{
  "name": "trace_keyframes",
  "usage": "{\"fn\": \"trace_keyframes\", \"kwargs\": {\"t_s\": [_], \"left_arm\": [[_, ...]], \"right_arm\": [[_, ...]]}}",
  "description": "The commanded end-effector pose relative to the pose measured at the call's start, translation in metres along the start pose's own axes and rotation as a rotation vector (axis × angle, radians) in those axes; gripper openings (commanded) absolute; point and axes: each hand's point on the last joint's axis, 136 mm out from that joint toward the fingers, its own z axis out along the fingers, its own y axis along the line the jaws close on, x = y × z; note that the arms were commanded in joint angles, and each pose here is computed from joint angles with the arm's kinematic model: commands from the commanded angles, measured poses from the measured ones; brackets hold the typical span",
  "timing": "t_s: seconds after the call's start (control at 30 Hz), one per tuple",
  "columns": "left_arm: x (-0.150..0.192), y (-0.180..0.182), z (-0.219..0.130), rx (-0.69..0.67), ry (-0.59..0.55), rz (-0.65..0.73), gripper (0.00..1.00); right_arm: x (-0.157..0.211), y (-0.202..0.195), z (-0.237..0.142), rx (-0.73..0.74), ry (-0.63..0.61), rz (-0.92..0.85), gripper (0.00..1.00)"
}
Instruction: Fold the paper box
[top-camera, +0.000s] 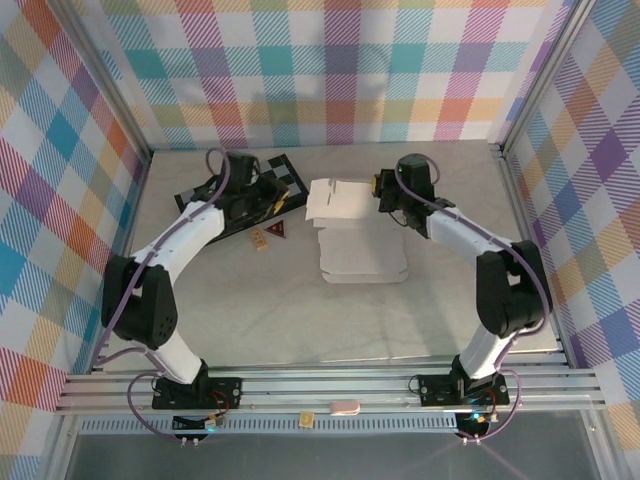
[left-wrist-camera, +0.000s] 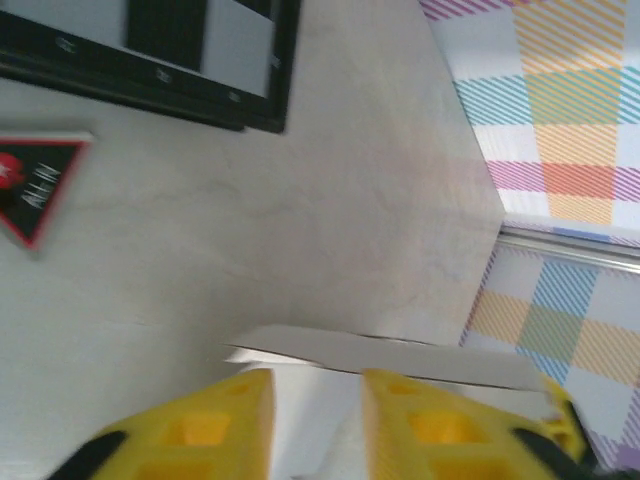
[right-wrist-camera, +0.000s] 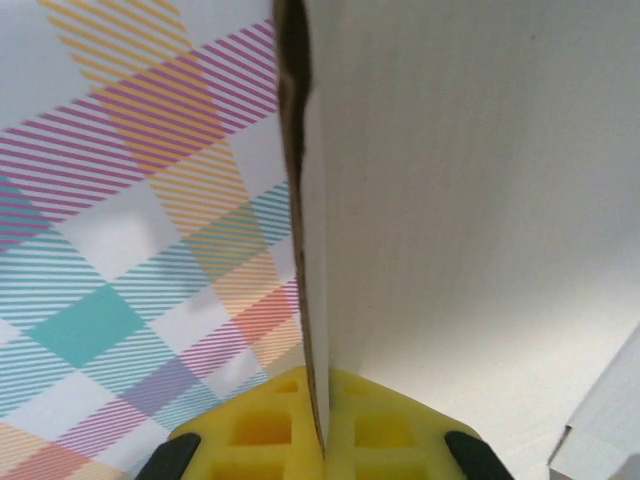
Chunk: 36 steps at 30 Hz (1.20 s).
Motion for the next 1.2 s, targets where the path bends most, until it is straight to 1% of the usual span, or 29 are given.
{"fn": "trace_keyframes", "kwargs": {"t_s": [0.0, 0.07, 0.17, 0.27, 0.37, 0.5, 0.7, 0.83, 0.97, 1.17], "left_arm": [[0.018, 0.022, 0.020, 0.031, 0.057, -0.037, 0.19], [0.024, 0.024, 0.033, 0.079, 0.071, -0.064, 0.16], [0.027, 0.017, 0.053, 0.173, 0.070, -0.093, 0.16], [0.032, 0.004, 0.068, 0.245, 0.075, -0.094, 0.21], [0.036, 0.005, 0.081, 0.272, 0.072, -0.111, 0.25], [0.041, 0.008, 0.095, 0.322, 0.081, -0.155, 0.26], [0.055, 0.014, 0.104, 0.340, 0.108, -0.204, 0.25], [0.060, 0.016, 0.106, 0.343, 0.109, -0.208, 0.25], [0.059, 0.009, 0.109, 0.361, 0.099, -0.207, 0.28], [0.060, -0.008, 0.108, 0.400, 0.097, -0.184, 0.29]], "right_arm": [[-0.008, 0.003, -0.019, 0.052, -0.060, 0.105, 0.00], [-0.010, 0.009, -0.024, 0.053, -0.070, 0.122, 0.00], [-0.013, 0.013, -0.027, 0.053, -0.076, 0.143, 0.00], [-0.017, 0.011, -0.029, 0.054, -0.093, 0.173, 0.00], [-0.023, 0.011, -0.029, 0.054, -0.101, 0.201, 0.00], [-0.027, 0.012, -0.030, 0.053, -0.113, 0.213, 0.00], [-0.033, 0.013, -0.028, 0.042, -0.126, 0.227, 0.00], [-0.034, 0.016, -0.027, 0.039, -0.123, 0.232, 0.00], [-0.033, 0.015, -0.027, 0.040, -0.116, 0.231, 0.00], [-0.035, 0.012, -0.027, 0.046, -0.123, 0.229, 0.00]]}}
